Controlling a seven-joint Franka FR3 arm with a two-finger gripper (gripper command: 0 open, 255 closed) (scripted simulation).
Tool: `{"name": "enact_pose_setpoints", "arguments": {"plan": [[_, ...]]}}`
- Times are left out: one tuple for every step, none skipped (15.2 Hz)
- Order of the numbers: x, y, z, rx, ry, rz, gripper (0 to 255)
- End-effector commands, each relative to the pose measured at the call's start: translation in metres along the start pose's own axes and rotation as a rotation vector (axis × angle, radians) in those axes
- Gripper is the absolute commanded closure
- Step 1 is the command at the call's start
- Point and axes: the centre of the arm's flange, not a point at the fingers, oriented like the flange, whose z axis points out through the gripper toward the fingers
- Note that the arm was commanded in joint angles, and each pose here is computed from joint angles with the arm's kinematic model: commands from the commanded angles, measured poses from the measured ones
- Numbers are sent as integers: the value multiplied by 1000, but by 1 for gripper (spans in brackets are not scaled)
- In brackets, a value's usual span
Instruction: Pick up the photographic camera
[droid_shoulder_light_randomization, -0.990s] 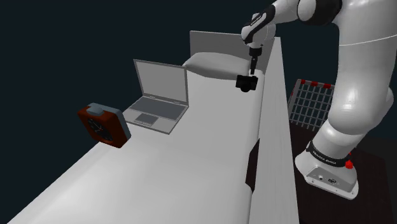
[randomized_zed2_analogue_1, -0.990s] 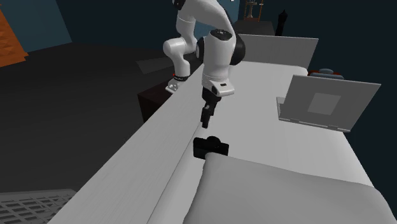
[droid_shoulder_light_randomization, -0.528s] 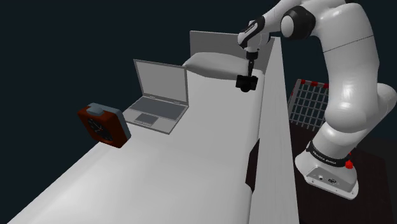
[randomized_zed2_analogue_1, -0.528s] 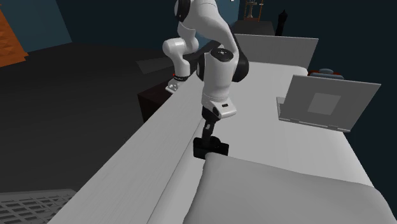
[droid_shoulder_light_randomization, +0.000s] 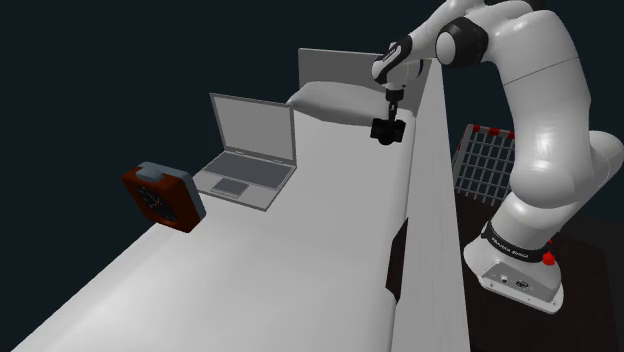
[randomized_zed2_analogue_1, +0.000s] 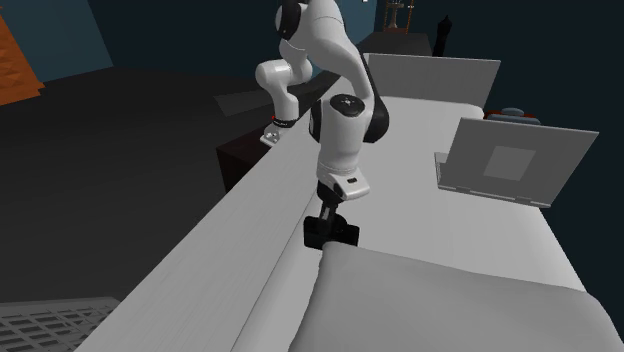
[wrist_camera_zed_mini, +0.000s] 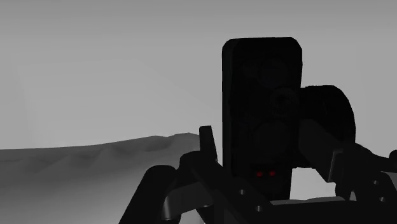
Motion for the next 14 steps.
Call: {"name": "enact_pose_setpoints", "arguments": {"plan": [[0, 0, 1, 0, 0, 0, 255], [0, 0, 1, 0, 0, 0, 255], [1, 0, 1, 0, 0, 0, 255], [1, 0, 1, 0, 0, 0, 255], [0, 0, 1, 0, 0, 0, 255], [1, -1, 1, 0, 0, 0, 255], [0, -1, 1, 0, 0, 0, 255], [0, -1, 1, 0, 0, 0, 255], [0, 0, 0, 0, 0, 0, 255], [0, 0, -5, 0, 0, 0, 255], [-1, 0, -10, 0, 0, 0, 255], [-1, 0, -15, 0, 0, 0, 255], [-2, 0, -21, 0, 0, 0, 255], [-2, 0, -26, 0, 0, 0, 255]]}}
